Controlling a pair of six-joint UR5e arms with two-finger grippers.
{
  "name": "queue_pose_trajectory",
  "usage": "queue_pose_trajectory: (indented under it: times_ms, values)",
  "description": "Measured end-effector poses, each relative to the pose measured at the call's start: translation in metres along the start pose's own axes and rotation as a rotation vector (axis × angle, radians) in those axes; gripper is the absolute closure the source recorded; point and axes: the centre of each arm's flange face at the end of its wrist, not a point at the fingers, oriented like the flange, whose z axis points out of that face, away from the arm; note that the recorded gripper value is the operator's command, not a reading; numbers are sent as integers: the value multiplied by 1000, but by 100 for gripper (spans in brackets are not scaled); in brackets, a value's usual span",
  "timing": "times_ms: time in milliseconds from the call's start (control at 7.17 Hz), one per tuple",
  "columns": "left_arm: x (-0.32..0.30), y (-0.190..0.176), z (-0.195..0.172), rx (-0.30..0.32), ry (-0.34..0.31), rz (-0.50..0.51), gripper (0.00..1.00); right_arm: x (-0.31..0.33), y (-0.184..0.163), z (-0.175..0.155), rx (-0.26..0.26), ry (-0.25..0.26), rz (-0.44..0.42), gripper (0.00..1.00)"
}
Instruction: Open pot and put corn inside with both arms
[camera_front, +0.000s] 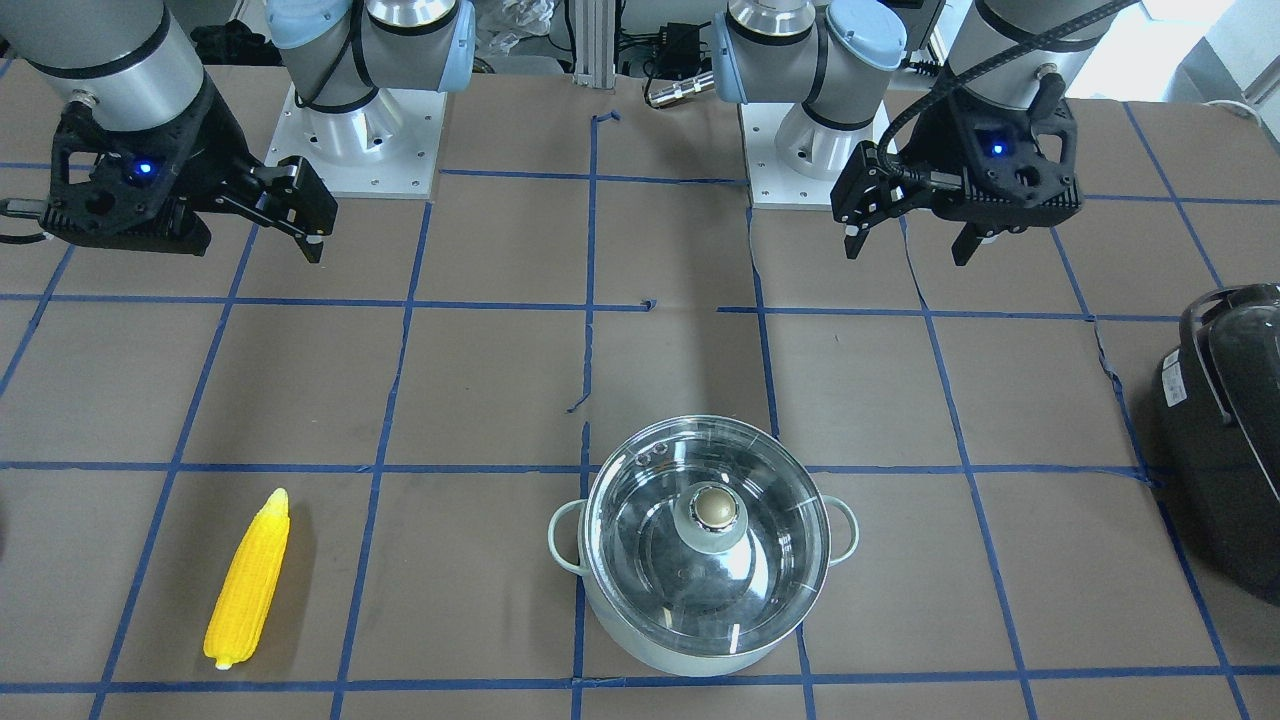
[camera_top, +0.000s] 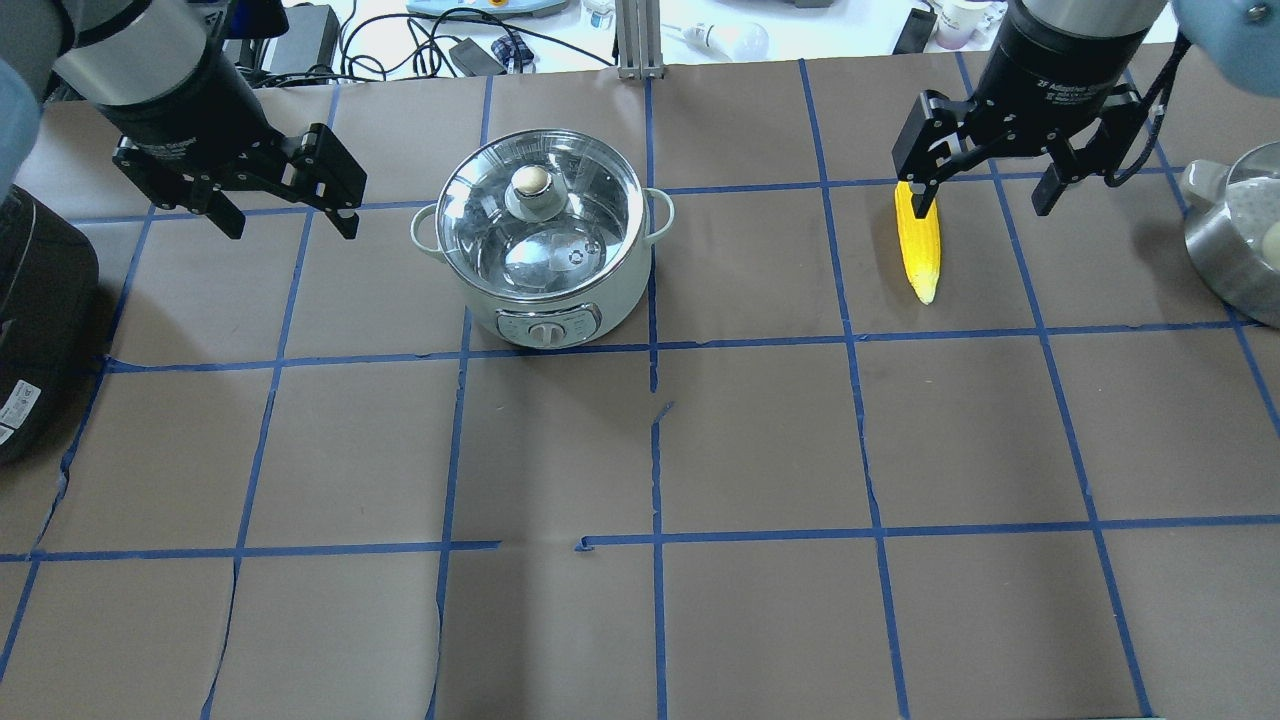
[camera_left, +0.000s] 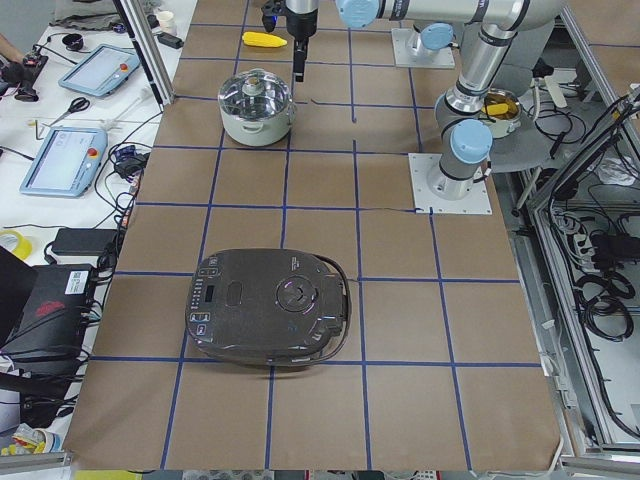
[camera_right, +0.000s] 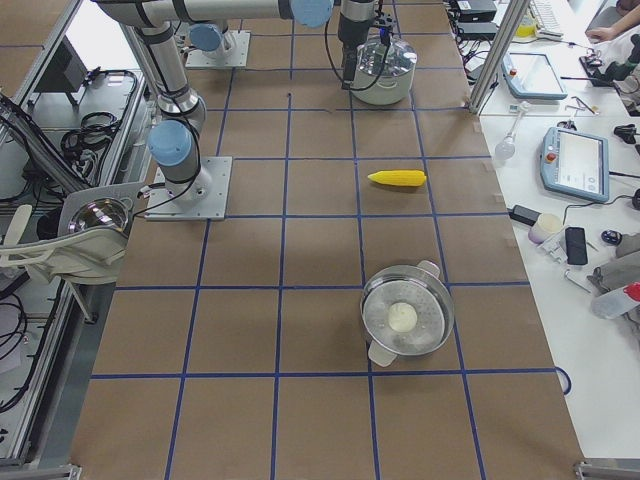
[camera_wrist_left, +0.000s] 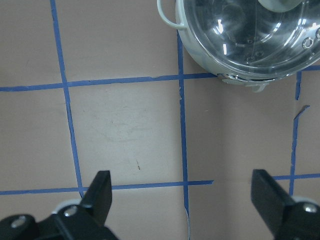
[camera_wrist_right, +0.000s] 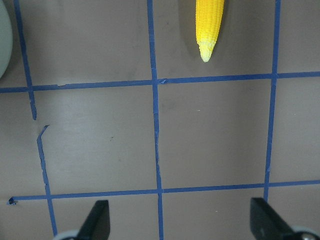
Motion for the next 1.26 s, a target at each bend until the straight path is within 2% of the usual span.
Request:
queue_pose_trajectory:
  times_ms: [698, 1256]
  values:
    - [-1, 0, 0, 0, 1, -3, 0, 1, 3, -1, -5, 4, -5, 0]
    - [-3, -3, 3, -4, 2, -2, 0, 4, 3, 1, -12, 29, -3, 0]
